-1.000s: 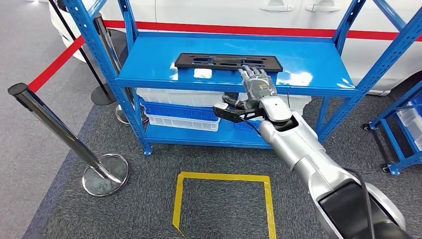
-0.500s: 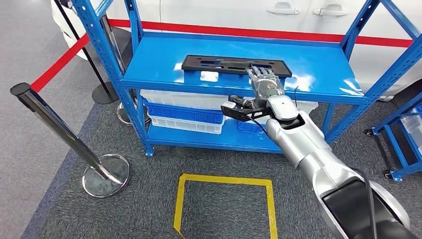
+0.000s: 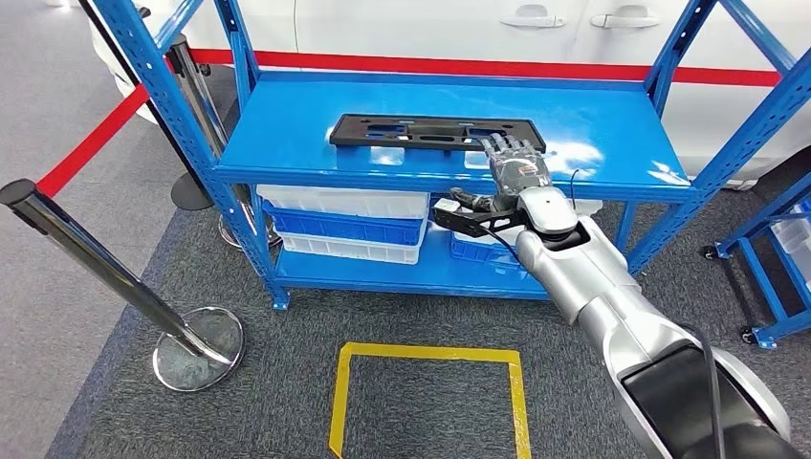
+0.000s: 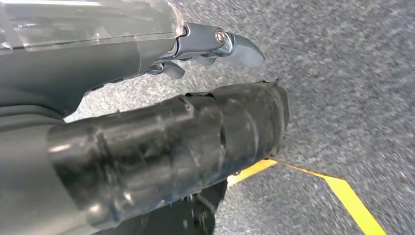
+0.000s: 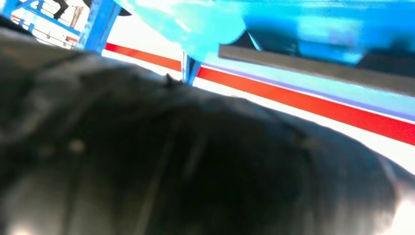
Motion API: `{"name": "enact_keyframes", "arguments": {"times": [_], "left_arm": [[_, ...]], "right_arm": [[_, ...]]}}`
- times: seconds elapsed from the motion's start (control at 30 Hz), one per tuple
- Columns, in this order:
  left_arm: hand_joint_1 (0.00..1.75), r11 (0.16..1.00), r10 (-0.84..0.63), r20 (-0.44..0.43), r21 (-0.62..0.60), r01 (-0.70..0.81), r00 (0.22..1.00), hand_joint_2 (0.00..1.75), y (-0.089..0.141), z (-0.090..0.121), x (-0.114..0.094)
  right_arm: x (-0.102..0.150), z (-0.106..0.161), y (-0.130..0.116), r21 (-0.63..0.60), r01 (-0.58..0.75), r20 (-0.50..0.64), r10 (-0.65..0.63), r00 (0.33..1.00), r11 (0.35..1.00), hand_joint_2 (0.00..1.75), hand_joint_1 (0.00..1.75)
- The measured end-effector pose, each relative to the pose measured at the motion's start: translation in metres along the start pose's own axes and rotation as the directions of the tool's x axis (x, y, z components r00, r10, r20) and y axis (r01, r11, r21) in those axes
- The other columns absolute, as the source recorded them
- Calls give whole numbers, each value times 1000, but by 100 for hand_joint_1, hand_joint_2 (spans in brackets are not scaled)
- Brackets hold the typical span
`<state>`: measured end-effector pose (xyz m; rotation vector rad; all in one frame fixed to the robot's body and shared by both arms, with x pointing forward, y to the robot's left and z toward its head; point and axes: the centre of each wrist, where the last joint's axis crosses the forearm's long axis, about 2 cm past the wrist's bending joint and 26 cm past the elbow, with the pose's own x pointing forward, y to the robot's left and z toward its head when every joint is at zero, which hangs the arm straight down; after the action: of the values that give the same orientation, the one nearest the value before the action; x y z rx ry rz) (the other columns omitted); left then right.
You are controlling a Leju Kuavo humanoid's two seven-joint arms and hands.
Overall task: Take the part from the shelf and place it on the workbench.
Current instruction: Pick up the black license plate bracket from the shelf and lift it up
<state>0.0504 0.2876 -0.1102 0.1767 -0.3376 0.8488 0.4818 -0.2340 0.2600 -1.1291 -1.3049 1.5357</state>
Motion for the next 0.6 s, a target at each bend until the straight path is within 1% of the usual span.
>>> {"name": "enact_keyframes", "arguments": {"times": [0.27, 0.43, 0.6], "left_arm": [[0, 1000, 0, 3, -4, 0, 1000, 0, -1, 0, 0], [0, 1000, 0, 3, -5, 0, 1000, 0, -1, 0, 0], [0, 1000, 2, 3, -9, -2, 1000, 0, -3, 0, 0]], "right_arm": [[1, -1, -3, 0, 1, 6, -1, 1000, 1000, 0, 0], [2, 0, 6, 24, 3, 9, -3, 1000, 1000, 0, 0], [1, 0, 4, 22, 0, 11, 0, 1000, 1000, 0, 0]]}}
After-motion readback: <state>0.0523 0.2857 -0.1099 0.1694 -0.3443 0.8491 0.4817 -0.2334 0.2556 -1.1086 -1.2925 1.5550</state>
